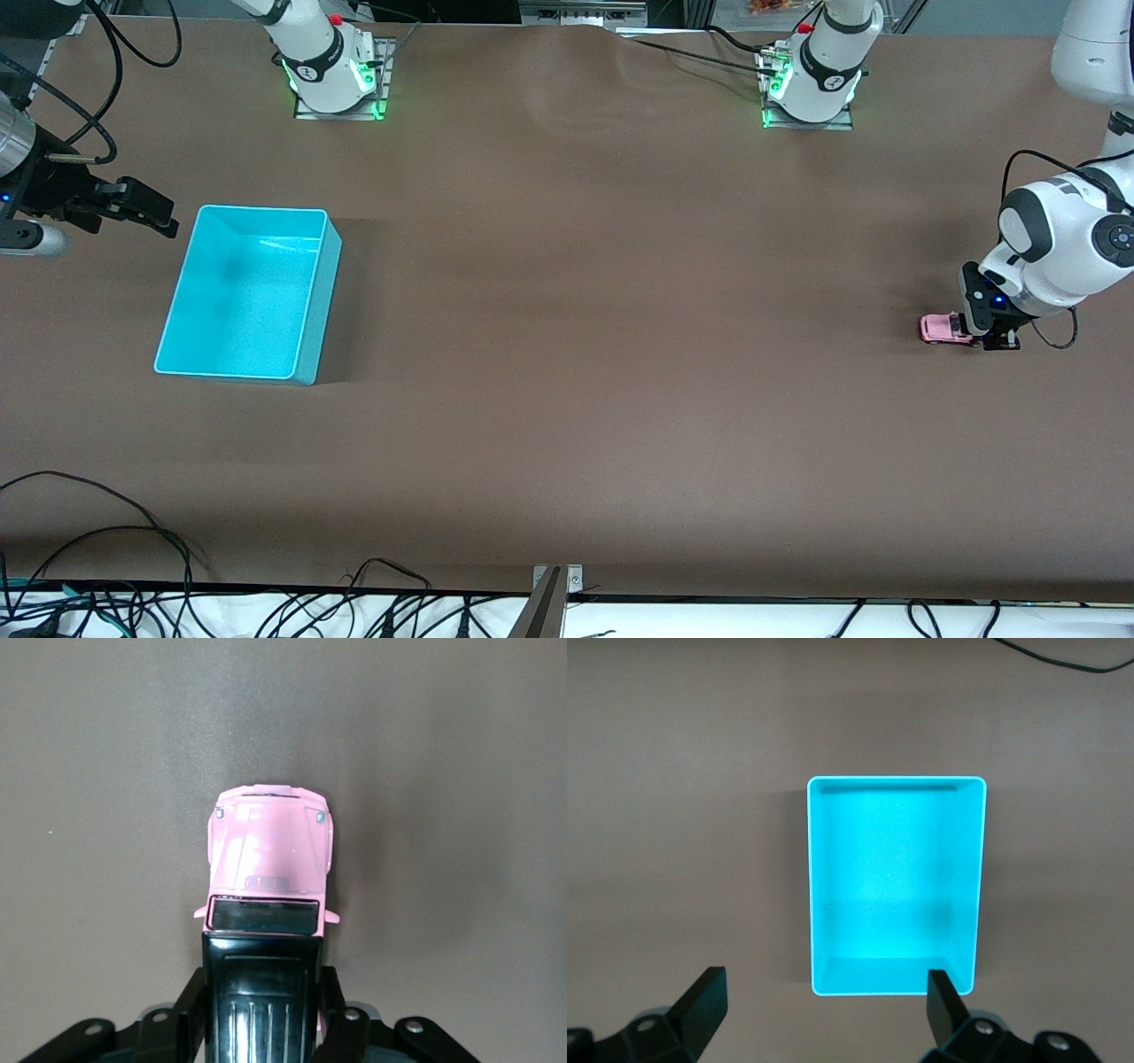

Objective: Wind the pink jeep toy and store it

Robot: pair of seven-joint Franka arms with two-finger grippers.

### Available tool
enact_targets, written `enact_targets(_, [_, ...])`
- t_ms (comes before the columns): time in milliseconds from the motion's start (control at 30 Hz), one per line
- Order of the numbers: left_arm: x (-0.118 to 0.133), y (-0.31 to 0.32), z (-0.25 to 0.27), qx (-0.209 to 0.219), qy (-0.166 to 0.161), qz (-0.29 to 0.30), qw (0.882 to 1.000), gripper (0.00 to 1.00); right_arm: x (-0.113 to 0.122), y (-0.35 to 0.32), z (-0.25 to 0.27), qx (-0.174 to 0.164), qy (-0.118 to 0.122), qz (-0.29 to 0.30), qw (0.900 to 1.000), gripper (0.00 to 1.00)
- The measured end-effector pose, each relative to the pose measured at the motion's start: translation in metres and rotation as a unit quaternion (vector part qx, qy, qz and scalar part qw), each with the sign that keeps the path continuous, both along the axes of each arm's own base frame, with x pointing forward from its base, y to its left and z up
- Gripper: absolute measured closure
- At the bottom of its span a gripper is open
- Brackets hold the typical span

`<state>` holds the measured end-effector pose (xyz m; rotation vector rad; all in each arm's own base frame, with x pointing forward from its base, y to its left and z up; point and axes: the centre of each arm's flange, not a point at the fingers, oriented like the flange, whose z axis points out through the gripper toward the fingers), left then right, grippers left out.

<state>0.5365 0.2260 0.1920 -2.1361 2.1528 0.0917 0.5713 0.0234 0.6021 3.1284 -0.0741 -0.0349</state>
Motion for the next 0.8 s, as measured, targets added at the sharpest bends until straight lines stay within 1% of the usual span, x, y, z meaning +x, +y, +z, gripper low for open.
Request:
enact_targets(134, [0.001, 0.0, 0.0, 0.0, 0.0, -0.003, 1.0, 0.27, 0.0, 0.0, 0.0, 0.0, 0.0, 0.0, 1.0, 0.0])
enact_targets(200, [0.004, 0.0, 0.002, 0.001, -0.002, -0.004, 1.0, 0.21, 0.0, 0.0, 0.0, 0.0, 0.0, 0.0, 1.0, 0.0])
enact_targets(300, [0.008, 0.0, 0.007, 0.0, 0.0, -0.005, 1.0, 0.08, 0.0, 0.0, 0.0, 0.0, 0.0, 0.0, 1.0, 0.0])
enact_targets(334, [0.01, 0.0, 0.01, 0.0, 0.002, -0.005, 1.0, 0.01, 0.0, 0.0, 0.0, 0.0, 0.0, 0.0, 1.0, 0.0])
enact_targets(534, [0.02, 0.003, 0.032, -0.005, 0.015, 0.001, 1.0, 0.0, 0.0, 0.0, 0.0, 0.0, 0.0, 0.0, 1.0, 0.0])
enact_targets(801, [0.025, 0.006, 0.06, -0.037, 0.028, 0.038, 0.998, 0.0, 0.0, 0.0, 0.0, 0.0, 0.0, 0.0, 1.0, 0.0])
